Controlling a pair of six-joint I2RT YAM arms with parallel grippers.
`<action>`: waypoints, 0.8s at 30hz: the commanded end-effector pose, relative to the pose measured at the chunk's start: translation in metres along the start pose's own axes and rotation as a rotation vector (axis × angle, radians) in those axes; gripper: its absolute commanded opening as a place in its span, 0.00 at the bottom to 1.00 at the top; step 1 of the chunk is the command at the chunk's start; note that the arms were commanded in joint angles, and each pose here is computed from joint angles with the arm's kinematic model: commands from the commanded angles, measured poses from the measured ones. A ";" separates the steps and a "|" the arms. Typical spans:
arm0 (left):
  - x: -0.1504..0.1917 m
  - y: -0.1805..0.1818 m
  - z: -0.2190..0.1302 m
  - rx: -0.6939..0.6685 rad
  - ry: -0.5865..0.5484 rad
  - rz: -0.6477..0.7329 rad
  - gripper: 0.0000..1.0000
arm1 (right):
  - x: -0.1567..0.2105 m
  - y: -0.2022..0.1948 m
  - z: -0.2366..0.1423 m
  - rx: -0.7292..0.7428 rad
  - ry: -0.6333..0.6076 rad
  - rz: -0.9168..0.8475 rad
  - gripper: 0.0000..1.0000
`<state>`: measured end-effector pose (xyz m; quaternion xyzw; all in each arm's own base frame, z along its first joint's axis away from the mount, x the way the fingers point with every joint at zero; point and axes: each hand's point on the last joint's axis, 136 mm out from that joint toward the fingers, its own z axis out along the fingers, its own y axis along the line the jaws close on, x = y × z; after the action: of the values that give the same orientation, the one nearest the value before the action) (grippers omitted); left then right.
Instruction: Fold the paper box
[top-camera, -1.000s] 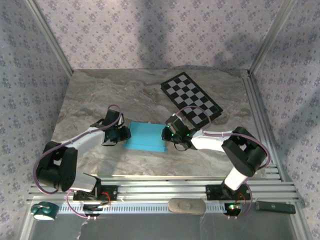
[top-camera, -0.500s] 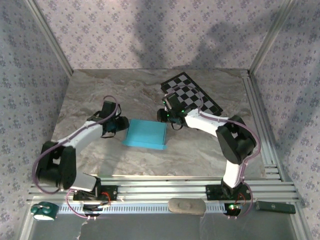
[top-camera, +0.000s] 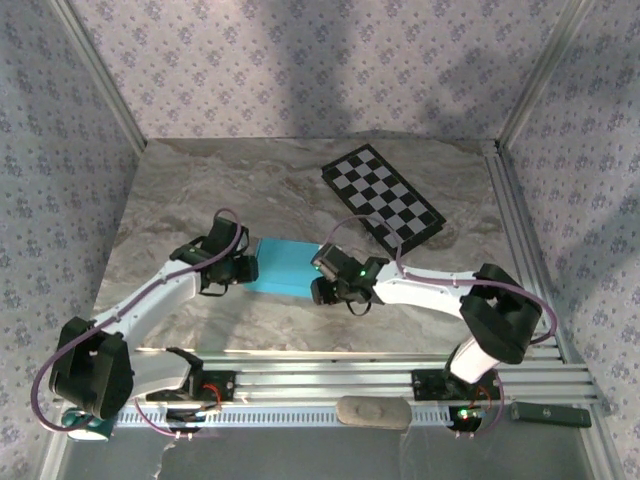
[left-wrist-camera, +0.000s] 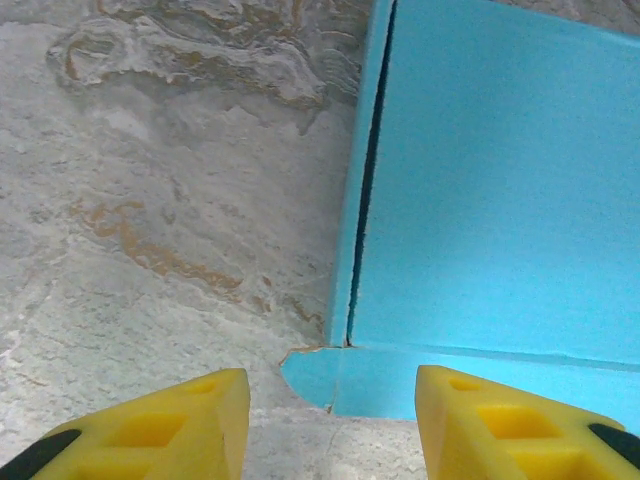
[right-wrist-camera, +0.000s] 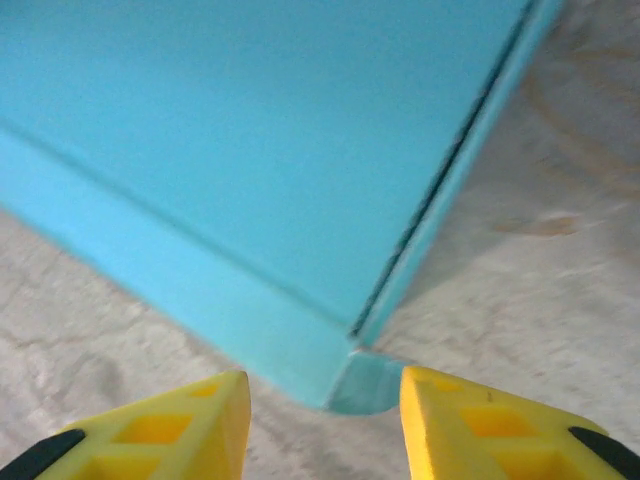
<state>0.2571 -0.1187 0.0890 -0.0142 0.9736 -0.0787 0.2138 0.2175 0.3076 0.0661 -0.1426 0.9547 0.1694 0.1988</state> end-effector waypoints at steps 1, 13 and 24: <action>0.015 0.001 0.007 -0.025 0.054 0.010 0.48 | 0.001 -0.003 0.005 0.039 -0.010 0.091 0.46; 0.032 -0.002 0.032 0.035 0.056 -0.020 0.48 | 0.007 -0.006 0.023 0.031 0.003 0.109 0.46; 0.033 -0.005 0.032 0.068 0.037 -0.032 0.44 | 0.006 -0.010 0.025 0.026 0.004 0.123 0.44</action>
<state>0.2387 -0.1240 0.0414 -0.0199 0.9775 -0.0967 0.1863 0.2246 0.3103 0.0437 -0.0908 0.9612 0.1706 0.1966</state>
